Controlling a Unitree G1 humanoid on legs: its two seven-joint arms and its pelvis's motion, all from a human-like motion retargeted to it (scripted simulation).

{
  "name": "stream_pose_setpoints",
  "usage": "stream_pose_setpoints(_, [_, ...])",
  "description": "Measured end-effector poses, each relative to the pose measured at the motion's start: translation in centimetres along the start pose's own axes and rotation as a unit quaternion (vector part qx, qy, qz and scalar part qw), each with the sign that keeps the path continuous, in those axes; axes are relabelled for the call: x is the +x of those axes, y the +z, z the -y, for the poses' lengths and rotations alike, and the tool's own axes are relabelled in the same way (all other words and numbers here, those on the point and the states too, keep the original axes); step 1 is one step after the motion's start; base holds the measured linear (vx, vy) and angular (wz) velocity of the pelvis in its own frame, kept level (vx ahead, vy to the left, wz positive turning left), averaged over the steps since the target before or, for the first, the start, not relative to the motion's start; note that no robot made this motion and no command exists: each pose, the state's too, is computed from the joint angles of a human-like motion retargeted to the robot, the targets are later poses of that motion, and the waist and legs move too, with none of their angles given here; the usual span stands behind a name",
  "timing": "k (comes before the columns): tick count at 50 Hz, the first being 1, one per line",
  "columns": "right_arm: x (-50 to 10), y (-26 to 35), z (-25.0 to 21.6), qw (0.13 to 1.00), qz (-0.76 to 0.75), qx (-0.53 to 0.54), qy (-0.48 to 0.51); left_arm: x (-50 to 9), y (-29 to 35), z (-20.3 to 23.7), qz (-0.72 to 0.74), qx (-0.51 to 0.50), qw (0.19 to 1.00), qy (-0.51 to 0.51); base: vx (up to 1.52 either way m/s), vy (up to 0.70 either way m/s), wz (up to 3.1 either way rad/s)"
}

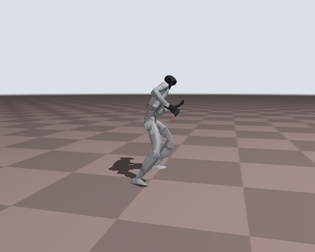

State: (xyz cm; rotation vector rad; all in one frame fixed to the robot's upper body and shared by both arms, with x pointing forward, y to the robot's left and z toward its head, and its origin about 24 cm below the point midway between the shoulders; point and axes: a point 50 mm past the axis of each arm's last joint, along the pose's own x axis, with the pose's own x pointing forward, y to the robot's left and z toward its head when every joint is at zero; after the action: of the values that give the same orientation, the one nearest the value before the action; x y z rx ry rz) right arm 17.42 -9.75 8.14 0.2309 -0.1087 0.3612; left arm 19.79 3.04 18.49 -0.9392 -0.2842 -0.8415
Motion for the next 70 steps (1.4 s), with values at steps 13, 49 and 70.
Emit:
stream_pose_setpoints(13, [6.4,8.2,1.7,0.966,0.226,-0.119,-0.05,1.1,5.3,-3.8,0.107,0.179,0.975,0.071,0.24,0.42,0.07])
stream_pose_setpoints(49, [4.1,22.5,-2.7,0.742,0.589,-0.314,-0.056,5.0,21.0,6.3,0.37,0.784,0.498,0.017,-0.04,0.07,-0.4])
stream_pose_setpoints(70, [19.4,33.1,3.9,0.623,0.336,-0.657,-0.261,5.1,18.2,7.3,0.42,0.652,0.628,-0.066,0.04,-0.1,0.02])
